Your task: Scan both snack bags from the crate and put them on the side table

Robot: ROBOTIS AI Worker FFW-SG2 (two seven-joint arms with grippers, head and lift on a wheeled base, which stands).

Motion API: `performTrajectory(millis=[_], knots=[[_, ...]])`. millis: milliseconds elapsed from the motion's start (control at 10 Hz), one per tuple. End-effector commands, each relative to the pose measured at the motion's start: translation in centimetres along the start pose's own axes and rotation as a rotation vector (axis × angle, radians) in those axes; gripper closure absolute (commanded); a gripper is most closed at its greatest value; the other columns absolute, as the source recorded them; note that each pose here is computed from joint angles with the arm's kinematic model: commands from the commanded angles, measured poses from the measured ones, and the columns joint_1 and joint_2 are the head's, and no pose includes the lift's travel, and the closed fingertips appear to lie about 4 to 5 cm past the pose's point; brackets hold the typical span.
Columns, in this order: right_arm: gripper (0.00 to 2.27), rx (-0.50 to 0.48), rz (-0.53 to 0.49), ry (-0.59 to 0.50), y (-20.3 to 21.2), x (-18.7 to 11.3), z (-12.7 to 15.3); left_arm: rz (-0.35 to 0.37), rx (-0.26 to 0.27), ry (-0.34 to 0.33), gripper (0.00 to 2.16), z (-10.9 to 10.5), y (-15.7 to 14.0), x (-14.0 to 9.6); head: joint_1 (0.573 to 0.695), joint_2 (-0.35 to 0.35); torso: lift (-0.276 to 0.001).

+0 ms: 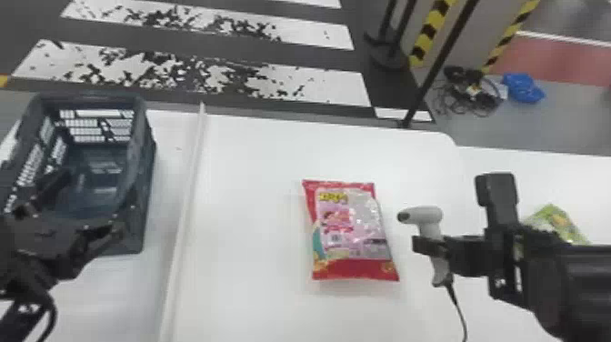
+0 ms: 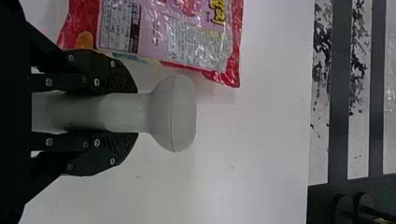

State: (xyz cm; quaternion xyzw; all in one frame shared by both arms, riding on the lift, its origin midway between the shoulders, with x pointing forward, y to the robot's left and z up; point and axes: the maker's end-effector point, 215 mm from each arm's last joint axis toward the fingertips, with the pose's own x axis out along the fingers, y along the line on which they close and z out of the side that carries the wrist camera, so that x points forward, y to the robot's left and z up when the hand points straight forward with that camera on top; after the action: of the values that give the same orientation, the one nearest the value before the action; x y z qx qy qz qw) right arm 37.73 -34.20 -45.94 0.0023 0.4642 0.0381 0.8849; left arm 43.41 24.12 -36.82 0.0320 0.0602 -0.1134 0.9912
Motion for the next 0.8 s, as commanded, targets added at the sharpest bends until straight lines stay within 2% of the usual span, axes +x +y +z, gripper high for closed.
performTrajectory(millis=[0,200,500,700], knots=[[2.26,-0.009,0.044,0.015,3.2,-1.9,-0.9,-0.001,0.0,0.0,0.1,0.0,-0.1,0.0,0.695,-0.143,-0.087],[2.26,-0.053,0.096,0.019,7.0,-3.0,-1.5,0.0,-0.002,0.0,0.1,0.0,-0.1,0.0,0.695,-0.104,-0.087],[2.26,-0.132,0.143,0.049,12.1,-2.5,-2.6,0.0,-0.002,0.003,0.1,-0.2,-0.1,0.0,0.695,-0.019,-0.087],[2.26,-0.177,0.148,0.061,14.1,-1.8,-2.6,0.0,-0.002,0.001,0.1,-0.2,0.0,0.0,0.695,0.029,-0.087]])
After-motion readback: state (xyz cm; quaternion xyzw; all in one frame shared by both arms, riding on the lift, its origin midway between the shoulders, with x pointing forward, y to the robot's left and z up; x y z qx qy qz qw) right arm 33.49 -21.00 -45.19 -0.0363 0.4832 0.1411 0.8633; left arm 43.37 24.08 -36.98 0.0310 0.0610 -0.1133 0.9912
